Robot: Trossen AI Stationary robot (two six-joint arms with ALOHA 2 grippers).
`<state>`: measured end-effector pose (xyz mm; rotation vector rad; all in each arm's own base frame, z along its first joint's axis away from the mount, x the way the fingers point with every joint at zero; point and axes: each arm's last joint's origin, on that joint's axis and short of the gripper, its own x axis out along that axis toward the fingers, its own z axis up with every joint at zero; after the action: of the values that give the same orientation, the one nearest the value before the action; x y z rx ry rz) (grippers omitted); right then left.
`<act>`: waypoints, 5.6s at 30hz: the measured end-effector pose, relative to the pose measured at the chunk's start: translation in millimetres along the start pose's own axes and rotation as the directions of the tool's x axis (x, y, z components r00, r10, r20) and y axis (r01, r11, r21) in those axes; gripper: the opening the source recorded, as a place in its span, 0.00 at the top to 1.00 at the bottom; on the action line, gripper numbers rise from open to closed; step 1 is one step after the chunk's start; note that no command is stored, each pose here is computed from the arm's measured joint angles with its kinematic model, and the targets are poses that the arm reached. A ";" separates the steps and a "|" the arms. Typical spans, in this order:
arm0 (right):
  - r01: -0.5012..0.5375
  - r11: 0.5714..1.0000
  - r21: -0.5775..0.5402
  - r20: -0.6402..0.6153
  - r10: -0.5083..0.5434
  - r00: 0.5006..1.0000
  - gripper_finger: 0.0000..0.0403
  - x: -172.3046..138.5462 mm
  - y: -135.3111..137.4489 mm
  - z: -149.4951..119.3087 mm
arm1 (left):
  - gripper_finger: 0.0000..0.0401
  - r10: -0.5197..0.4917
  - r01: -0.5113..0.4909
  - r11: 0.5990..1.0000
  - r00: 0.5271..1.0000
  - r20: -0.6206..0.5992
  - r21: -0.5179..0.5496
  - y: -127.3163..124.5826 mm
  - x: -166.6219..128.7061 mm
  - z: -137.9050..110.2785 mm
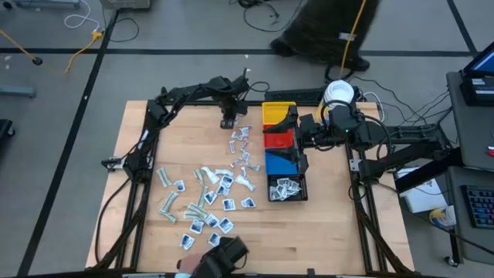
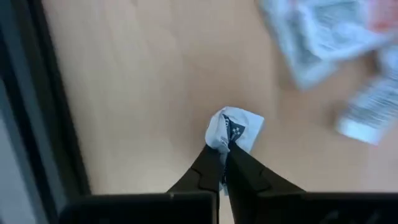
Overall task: Pick & Place First Aid Supplies
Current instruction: Put the black towelette pack into the black bin, then put the blue alcohol pad into the blue bin
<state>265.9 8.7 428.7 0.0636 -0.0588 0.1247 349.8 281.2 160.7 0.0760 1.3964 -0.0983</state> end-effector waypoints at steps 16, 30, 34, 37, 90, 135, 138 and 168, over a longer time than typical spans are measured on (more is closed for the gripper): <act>0.000 1.000 0.001 -0.002 0.000 1.000 0.36 0.0 0.0 -0.4 | 0.98 0.157 -0.012 0.960 0.849 0.505 -0.278 -70.4 -211.8 -13.3; -0.001 1.000 0.000 0.006 0.001 1.000 0.36 0.0 0.0 0.4 | 0.98 0.245 -0.012 0.964 0.412 0.877 -0.264 -140.7 -326.3 -18.0; 0.014 1.000 0.017 0.007 -0.014 1.000 0.36 0.0 -0.3 0.4 | 0.98 0.200 -0.014 0.978 0.357 0.912 -0.208 -154.5 -333.7 -11.1; 0.076 0.995 0.067 0.011 -0.077 0.997 0.36 0.0 -2.2 0.5 | 0.98 0.185 0.027 0.977 0.371 0.910 -0.210 -162.0 -331.5 -6.8; 0.244 0.961 0.128 0.050 -0.252 0.966 1.00 2.5 -2.8 1.8 | 0.77 0.485 -0.105 0.871 0.330 0.809 -0.480 -332.7 -293.3 75.6; 0.239 0.970 0.040 -0.936 -0.047 0.348 0.85 -0.1 31.6 -228.9 | 0.43 0.253 0.045 0.946 0.518 0.817 -0.321 -307.3 -341.3 -23.1; 0.240 0.970 0.035 -0.940 -0.050 0.337 0.71 -2.0 31.5 -228.4 | 0.43 0.253 0.042 0.946 0.526 0.812 -0.322 -307.3 -340.5 -23.4; 0.112 0.968 0.225 -0.050 -0.103 0.993 0.35 46.9 1.3 5.3 | 0.43 0.262 0.048 0.942 0.514 0.817 -0.333 -307.1 -341.4 -22.7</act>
<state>312.0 15.3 437.1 0.2927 -0.0023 0.0234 234.3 -13.1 494.6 -0.1476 0.3643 0.1894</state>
